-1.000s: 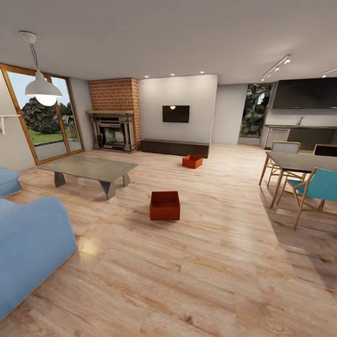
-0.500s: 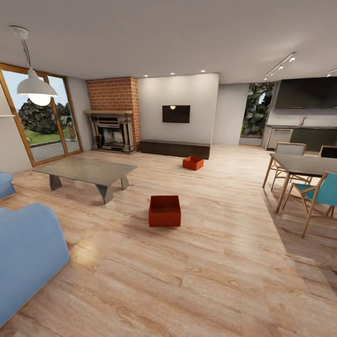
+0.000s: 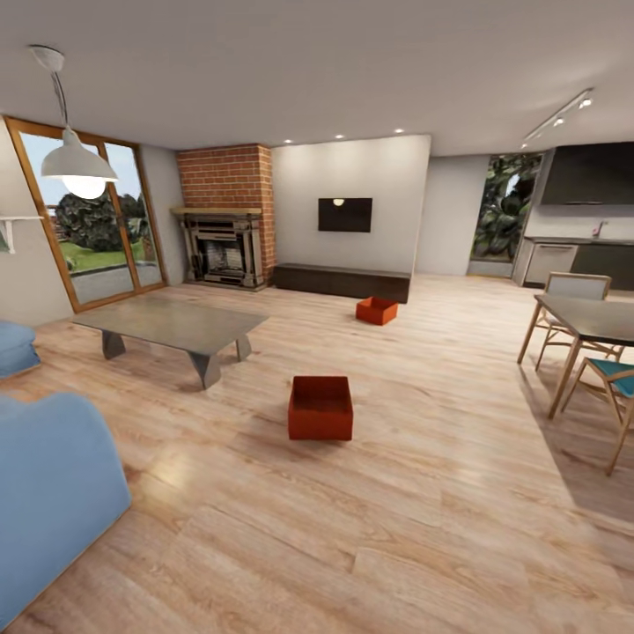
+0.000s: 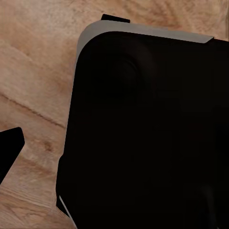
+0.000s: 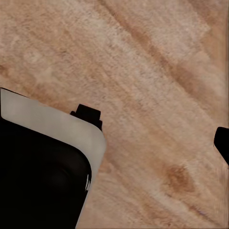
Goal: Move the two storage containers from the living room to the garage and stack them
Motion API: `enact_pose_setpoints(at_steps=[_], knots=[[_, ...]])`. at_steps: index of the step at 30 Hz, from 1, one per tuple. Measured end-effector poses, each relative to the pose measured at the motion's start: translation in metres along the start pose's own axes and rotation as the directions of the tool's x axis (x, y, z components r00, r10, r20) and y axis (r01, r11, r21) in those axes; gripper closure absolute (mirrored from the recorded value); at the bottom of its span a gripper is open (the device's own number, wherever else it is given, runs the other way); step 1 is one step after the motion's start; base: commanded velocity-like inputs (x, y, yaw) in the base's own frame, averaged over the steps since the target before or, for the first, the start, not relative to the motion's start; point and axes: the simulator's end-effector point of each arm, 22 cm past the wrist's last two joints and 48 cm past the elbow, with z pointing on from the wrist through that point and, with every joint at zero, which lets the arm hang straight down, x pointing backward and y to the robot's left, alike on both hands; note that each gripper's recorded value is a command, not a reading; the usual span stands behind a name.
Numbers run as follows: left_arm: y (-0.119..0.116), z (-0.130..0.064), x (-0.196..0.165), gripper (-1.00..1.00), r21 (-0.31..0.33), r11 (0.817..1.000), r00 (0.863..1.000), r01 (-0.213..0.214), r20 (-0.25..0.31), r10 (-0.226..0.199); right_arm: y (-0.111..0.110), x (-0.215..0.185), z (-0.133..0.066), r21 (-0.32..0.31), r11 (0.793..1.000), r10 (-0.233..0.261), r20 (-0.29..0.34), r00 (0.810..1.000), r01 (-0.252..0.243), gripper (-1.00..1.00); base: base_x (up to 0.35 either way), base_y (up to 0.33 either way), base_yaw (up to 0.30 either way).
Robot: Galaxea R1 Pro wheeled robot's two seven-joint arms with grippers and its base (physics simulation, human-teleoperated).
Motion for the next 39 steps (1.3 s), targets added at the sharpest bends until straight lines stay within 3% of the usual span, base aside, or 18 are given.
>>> enact_pose_setpoints(at_steps=[39], knots=[[0.0, 0.0, 0.0, -1.0, 0.0, 1.0, 1.0, 0.0, 0.0, 0.0, -0.0011, 0.0004, -0.0001, 0.001, 1.0, 0.0, 0.0, 1.0, 0.0, -1.0, 0.322, 0.0, 0.011]])
